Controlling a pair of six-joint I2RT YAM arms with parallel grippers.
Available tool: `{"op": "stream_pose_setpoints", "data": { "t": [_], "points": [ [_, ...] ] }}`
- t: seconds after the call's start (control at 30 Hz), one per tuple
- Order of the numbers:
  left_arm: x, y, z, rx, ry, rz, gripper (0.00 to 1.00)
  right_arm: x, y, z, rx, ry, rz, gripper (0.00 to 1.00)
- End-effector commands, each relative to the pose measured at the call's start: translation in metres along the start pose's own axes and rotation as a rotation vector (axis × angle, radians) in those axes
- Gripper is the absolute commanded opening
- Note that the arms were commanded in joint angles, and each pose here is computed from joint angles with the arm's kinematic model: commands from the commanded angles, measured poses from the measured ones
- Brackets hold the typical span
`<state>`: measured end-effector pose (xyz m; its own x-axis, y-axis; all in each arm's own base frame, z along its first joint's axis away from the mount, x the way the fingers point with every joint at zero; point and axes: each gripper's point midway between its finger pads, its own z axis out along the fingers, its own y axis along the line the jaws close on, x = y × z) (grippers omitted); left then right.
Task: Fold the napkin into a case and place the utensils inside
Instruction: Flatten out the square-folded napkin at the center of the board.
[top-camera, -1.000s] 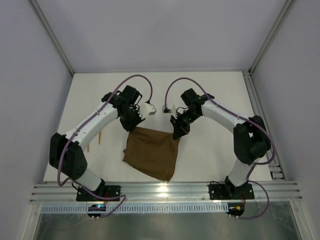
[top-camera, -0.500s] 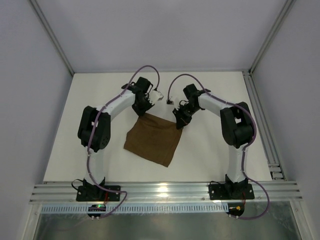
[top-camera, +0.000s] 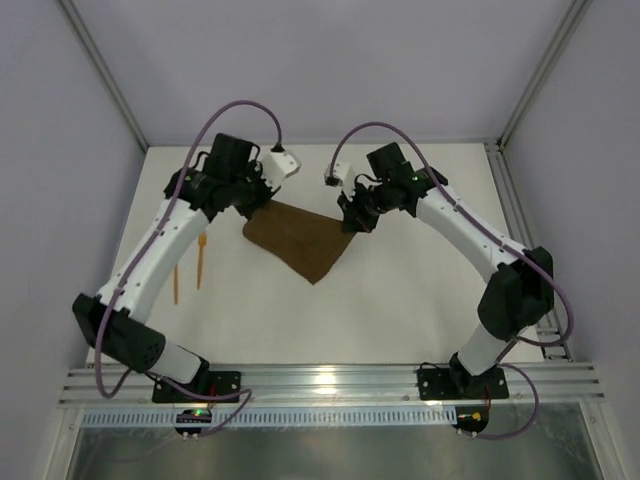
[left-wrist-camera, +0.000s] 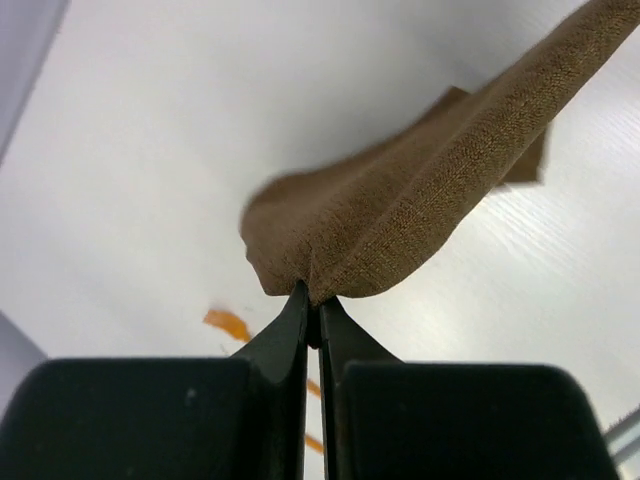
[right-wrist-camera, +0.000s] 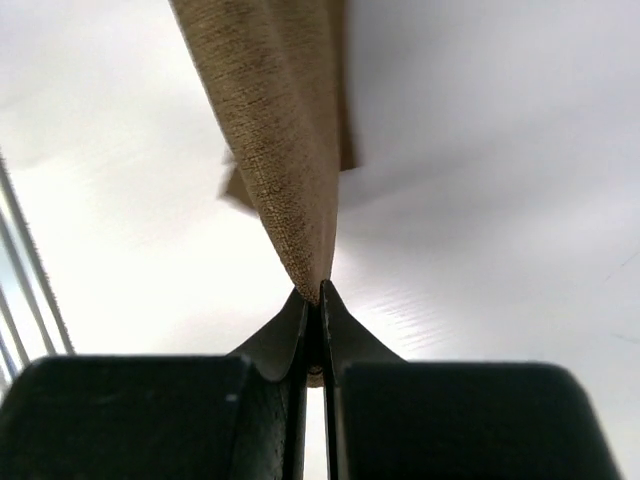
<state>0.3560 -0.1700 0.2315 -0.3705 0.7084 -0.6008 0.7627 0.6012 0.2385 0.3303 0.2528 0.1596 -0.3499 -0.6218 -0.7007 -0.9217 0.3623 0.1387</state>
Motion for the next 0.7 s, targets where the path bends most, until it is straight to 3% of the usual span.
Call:
{"op": "stream_pose_setpoints", "data": {
  "t": [0.0, 0.1, 0.33, 0.5, 0.67],
  "points": [
    [0.024, -0.011, -0.067, 0.015, 0.013, 0.076, 0.0, -0.024, 0.04, -0.039, 0.025, 0.035, -0.085, 0.03],
    [0.05, -0.03, -0.099, 0.043, 0.039, 0.136, 0.0, -0.02, 0.078, -0.05, -0.01, 0.11, -0.148, 0.03],
    [0.095, -0.07, -0.148, 0.116, 0.038, 0.224, 0.0, -0.02, 0.169, -0.063, -0.126, 0.127, -0.249, 0.03],
    [0.105, -0.089, -0.174, 0.151, 0.006, 0.242, 0.0, 0.0, 0.236, -0.071, -0.3, 0.178, -0.282, 0.03],
    [0.113, -0.099, -0.177, 0.197, 0.018, 0.252, 0.0, 0.024, 0.262, -0.068, -0.455, 0.156, -0.261, 0.03]
  ]
}}
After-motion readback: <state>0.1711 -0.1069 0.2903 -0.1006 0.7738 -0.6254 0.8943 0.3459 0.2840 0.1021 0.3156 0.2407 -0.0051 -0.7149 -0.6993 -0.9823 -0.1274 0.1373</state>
